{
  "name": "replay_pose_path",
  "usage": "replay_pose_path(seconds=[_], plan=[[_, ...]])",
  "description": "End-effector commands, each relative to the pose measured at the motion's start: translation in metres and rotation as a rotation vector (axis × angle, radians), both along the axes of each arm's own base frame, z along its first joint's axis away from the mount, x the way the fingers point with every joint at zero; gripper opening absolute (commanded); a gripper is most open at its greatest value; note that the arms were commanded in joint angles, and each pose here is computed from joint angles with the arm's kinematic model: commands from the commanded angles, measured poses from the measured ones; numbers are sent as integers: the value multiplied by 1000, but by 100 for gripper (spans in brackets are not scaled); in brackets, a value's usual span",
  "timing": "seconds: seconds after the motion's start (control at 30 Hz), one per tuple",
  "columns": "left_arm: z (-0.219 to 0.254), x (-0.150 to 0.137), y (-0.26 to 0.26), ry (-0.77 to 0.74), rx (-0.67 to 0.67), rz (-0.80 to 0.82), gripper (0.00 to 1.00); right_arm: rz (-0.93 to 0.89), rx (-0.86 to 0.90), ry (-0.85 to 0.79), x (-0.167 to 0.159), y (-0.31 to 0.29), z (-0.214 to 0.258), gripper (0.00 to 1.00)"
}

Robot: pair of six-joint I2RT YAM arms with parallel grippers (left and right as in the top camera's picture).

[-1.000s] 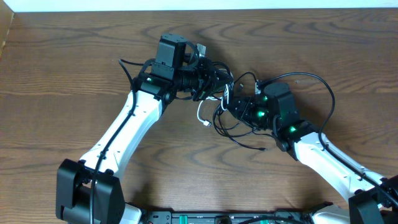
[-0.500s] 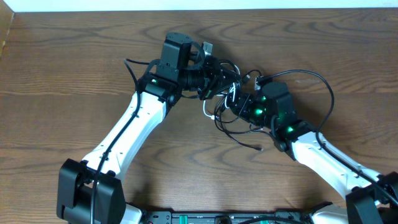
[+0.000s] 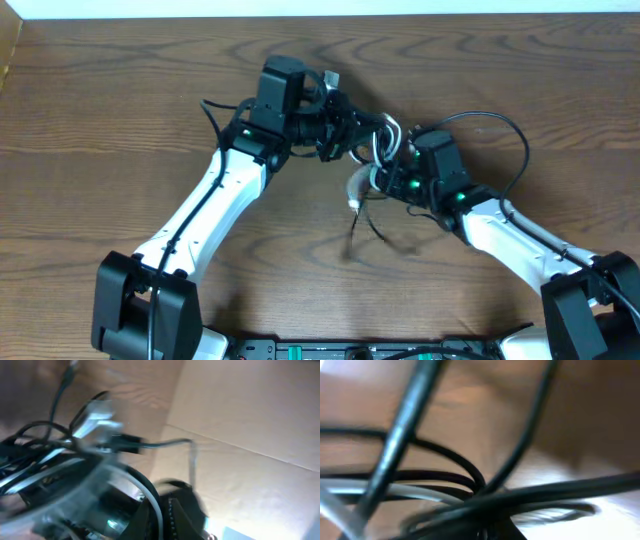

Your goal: Untangle cables

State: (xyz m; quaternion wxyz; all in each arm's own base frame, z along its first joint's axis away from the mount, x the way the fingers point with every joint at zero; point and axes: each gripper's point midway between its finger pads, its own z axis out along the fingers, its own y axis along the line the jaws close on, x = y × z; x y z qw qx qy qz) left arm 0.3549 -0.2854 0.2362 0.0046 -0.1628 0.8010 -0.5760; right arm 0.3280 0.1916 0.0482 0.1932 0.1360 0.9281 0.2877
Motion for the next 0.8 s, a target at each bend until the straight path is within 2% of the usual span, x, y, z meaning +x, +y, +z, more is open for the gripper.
replay_pose_path(seconds=[0.0, 0.27, 0.4, 0.6, 0.67, 0.77], plan=[[48, 8, 16, -84, -96, -5, 7, 34, -201, 85, -20, -46, -44, 1], [50, 20, 39, -148, -91, 14, 7, 51, -244, 82, -16, -75, -47, 1], [38, 17, 43, -250, -24, -29, 7, 209, -124, -18, -12, -54, -25, 1], [-8, 12, 60, -252, 185, -25, 7, 206, -52, -164, 1, -61, 30, 1], [-28, 13, 76, -242, 295, -2, 7, 198, -80, -238, 3, -73, 52, 1], [-43, 10, 94, -213, 366, 5, 7, 110, -175, -274, 3, -103, 68, 1]])
